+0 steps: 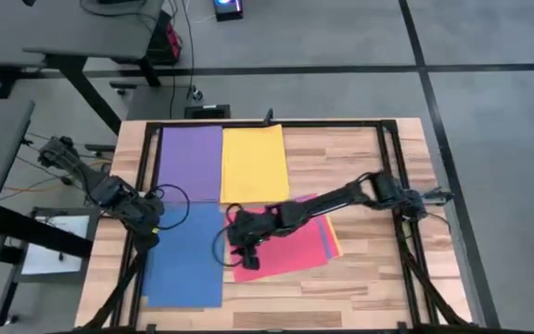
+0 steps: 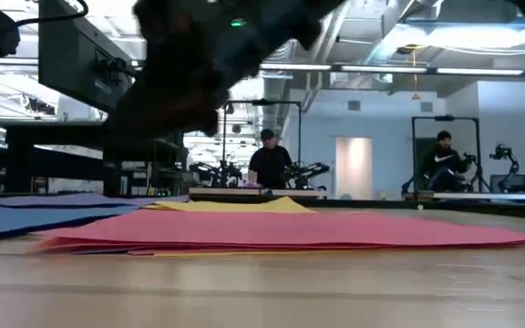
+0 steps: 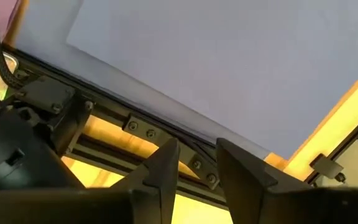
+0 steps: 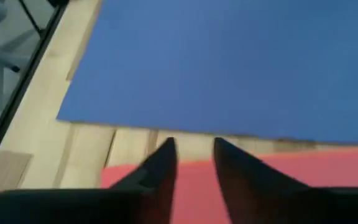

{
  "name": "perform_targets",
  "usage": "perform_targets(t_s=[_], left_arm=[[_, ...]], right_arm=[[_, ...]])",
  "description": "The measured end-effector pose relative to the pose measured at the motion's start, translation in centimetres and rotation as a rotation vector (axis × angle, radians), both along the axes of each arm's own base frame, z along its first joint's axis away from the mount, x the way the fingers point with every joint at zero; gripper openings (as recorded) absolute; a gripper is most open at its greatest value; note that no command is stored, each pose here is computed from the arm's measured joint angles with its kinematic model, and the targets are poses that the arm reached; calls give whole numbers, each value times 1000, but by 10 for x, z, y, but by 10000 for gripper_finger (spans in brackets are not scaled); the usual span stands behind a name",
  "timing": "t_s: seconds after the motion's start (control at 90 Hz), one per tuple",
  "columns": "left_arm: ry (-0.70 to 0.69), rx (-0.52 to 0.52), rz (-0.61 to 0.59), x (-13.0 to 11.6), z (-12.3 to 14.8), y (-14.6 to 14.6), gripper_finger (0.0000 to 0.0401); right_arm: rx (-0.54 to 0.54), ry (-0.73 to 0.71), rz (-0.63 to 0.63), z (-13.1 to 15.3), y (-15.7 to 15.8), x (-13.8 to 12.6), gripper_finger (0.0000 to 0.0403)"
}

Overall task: Organize paper
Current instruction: Stack the blue paper on top of the blue paper

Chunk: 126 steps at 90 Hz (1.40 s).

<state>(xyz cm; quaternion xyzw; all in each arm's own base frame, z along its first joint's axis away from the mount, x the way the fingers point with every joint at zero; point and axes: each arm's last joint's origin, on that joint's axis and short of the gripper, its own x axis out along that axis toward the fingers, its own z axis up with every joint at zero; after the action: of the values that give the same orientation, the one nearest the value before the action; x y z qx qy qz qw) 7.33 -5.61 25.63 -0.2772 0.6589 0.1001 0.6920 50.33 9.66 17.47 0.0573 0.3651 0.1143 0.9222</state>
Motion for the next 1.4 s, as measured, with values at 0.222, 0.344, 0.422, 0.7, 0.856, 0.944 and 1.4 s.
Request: perform_targets(t_s=[0.222,0.344,0.422,0.7,0.856,0.944,1.4], left_arm=[[-24,31,6,1,0,1,91],[-25,31,6,1,0,1,91],[-25,30,5,1,0,1,91],[-30,37,-5,1,0,1,91],[-35,32,5,2,0,1,91],[-50,21,6,3,1,0,91],[-81,1,5,6,2,-2,91]], right_arm=[[20,35,-19,-28,7,25,6],[17,58,-5,-33,11,24,2],[7,89,4,-35,14,21,1],[17,72,14,-57,20,26,0],[13,43,15,-59,15,30,0],[-1,38,6,-59,8,31,0],[17,4,-54,-49,-4,34,0]])
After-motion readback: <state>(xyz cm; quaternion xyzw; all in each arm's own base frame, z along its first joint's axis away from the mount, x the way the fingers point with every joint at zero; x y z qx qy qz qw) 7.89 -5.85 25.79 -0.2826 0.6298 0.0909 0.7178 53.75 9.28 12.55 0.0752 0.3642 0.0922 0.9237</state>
